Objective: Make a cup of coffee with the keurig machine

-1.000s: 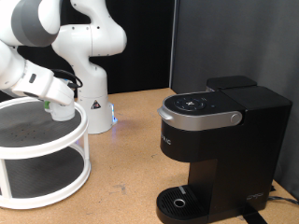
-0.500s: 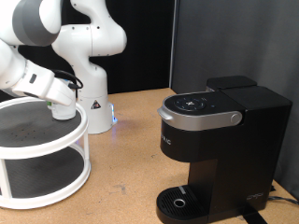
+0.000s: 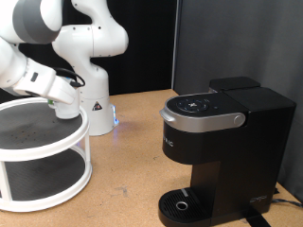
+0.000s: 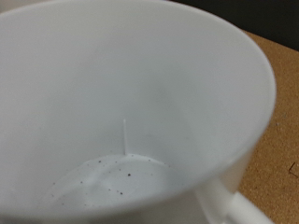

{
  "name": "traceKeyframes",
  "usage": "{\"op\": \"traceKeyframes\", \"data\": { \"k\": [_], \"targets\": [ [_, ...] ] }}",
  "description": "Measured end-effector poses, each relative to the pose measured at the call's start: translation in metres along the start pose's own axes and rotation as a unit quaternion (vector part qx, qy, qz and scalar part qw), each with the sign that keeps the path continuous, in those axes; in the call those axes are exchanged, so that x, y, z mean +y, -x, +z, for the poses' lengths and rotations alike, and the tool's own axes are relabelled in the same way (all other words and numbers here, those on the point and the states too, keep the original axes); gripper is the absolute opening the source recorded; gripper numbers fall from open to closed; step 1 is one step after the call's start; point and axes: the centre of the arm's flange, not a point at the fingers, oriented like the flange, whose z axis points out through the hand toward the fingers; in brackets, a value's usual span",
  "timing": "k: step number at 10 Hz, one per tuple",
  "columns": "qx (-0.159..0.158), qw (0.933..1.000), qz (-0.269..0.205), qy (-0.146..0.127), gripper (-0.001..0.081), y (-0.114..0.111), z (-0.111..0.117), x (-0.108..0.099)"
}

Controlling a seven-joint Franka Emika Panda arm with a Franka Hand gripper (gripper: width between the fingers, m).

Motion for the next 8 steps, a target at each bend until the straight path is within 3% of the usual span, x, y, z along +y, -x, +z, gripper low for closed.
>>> {"op": "traceKeyframes", "data": {
  "k": [6,8],
  "targets": [
    [0.015,0.9993,-0.031,0.01,0.0069,-0.028,-0.033,-0.033],
    [0.029,0.9995,-0.009,0.014,0.0069,-0.03,-0.03,-0.03]
  ]
}}
